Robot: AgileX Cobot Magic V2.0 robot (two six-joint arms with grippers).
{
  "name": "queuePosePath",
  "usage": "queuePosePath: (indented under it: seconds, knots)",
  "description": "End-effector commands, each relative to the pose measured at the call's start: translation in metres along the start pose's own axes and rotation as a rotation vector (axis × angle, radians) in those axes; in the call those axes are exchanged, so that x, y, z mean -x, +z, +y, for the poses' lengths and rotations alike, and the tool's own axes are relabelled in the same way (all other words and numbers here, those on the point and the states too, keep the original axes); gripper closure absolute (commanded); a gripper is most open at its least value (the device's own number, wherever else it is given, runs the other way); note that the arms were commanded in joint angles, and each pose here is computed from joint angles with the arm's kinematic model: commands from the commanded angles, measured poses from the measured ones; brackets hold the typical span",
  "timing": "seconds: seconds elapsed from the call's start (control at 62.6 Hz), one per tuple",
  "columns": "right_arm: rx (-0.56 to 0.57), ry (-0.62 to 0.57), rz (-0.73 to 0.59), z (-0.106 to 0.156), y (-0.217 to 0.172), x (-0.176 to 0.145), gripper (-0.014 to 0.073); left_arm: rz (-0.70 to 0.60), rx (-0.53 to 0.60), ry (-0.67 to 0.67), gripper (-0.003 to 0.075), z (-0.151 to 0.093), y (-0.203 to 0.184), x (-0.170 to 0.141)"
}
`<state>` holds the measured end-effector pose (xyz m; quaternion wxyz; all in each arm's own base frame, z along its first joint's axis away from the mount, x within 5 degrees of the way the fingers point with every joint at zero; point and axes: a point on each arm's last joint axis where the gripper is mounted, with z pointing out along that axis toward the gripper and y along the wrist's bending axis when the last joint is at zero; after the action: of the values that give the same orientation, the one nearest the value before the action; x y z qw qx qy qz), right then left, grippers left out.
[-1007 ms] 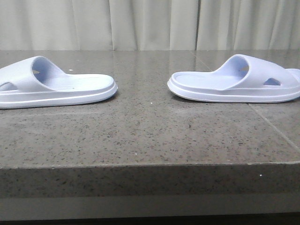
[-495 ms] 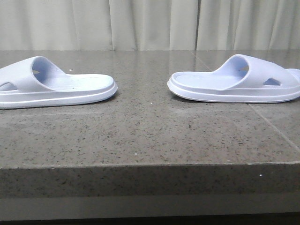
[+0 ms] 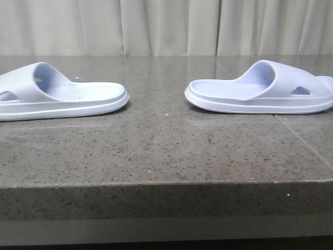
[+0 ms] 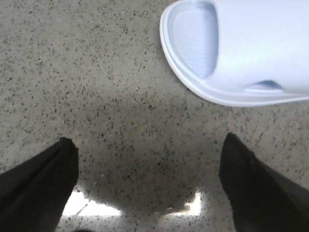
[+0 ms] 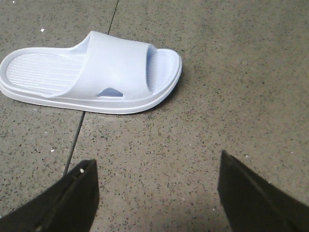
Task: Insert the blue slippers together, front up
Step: 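Lower the left gripper onto the heel of the nearer slipper and grasp it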
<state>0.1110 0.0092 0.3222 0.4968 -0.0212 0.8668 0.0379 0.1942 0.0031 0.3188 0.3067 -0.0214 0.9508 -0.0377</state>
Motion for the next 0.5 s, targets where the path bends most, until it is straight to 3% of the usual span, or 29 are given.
queuePosePath:
  seconds: [0.0, 0.24, 0.479]
  knots:
    - [-0.007, -0.008, -0.090, 0.000, -0.004, 0.015, 0.0055, -0.105, -0.078, -0.046, 0.0134, 0.005, -0.005, 0.021]
    - [-0.007, -0.008, -0.090, 0.000, -0.004, 0.015, 0.0055, -0.110, -0.314, -0.202, 0.0143, 0.036, 0.026, 0.040]
    - [-0.007, -0.008, -0.091, 0.000, -0.004, 0.015, 0.0055, -0.080, -0.436, -0.298, 0.0346, 0.050, 0.062, 0.046]
